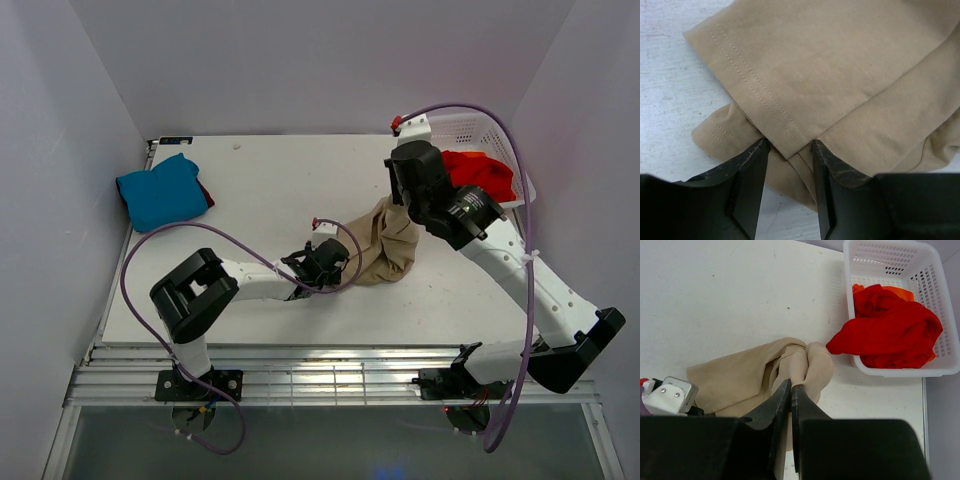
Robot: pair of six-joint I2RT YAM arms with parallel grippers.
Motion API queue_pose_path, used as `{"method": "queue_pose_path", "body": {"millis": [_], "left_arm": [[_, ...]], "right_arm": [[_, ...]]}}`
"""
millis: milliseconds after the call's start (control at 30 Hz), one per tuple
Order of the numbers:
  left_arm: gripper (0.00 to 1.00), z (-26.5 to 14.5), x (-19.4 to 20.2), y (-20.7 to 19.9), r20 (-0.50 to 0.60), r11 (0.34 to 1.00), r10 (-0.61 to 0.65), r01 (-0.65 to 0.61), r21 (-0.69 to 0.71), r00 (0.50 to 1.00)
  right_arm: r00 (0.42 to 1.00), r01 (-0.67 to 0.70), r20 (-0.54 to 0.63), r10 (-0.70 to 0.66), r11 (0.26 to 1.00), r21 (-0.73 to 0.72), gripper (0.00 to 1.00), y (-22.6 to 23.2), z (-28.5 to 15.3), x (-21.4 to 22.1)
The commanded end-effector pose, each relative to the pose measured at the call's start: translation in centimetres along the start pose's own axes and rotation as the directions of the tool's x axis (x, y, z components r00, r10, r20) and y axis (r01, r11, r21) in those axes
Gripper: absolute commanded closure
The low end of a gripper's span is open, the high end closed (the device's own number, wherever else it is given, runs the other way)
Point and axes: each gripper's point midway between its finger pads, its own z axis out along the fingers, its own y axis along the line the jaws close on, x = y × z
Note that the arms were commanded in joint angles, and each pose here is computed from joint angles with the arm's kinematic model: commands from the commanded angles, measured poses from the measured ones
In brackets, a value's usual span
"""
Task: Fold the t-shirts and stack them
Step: Flatten the tshirt out
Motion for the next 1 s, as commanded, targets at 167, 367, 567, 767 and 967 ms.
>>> {"method": "queue_pose_path", "body": {"millis": [167, 367, 567, 767, 967], "left_arm": [[0.48, -0.2, -1.5, 1.0, 0.041, 0.998, -0.001, 0.004, -0.066, 0.999], [0.48, -0.4, -2.6, 0.4, 0.067, 0.999, -0.010, 0.013, -0.048, 0.998], [0.56, -0.4, -3.4, 0.0, 0.091, 0.999, -0.009, 0.012, -0.036, 0.996], [0.72, 0.1, -3.6, -0.3, 0.091, 0.999, 0.007, -0.003, -0.041, 0.996], [0.95, -0.3, -4.1, 0.4, 0.117, 0.997, -0.008, 0.016, -0.070, 0.993]], "right_arm": [[0.997, -0.053, 0.049, 0.053, 0.999, -0.006, 0.92, -0.6, -0.5, -0.9], [0.999, -0.036, 0.024, 0.037, 0.999, -0.019, 0.92, -0.1, 0.1, -0.1], [1.000, -0.024, -0.003, 0.024, 0.999, -0.032, 0.92, 0.4, 0.6, 1.0], [1.000, -0.014, -0.026, 0.013, 0.999, -0.042, 0.92, 0.7, 0.8, 2.1], [0.999, -0.010, -0.042, 0.008, 0.999, -0.038, 0.92, 0.6, 0.9, 3.1]]}}
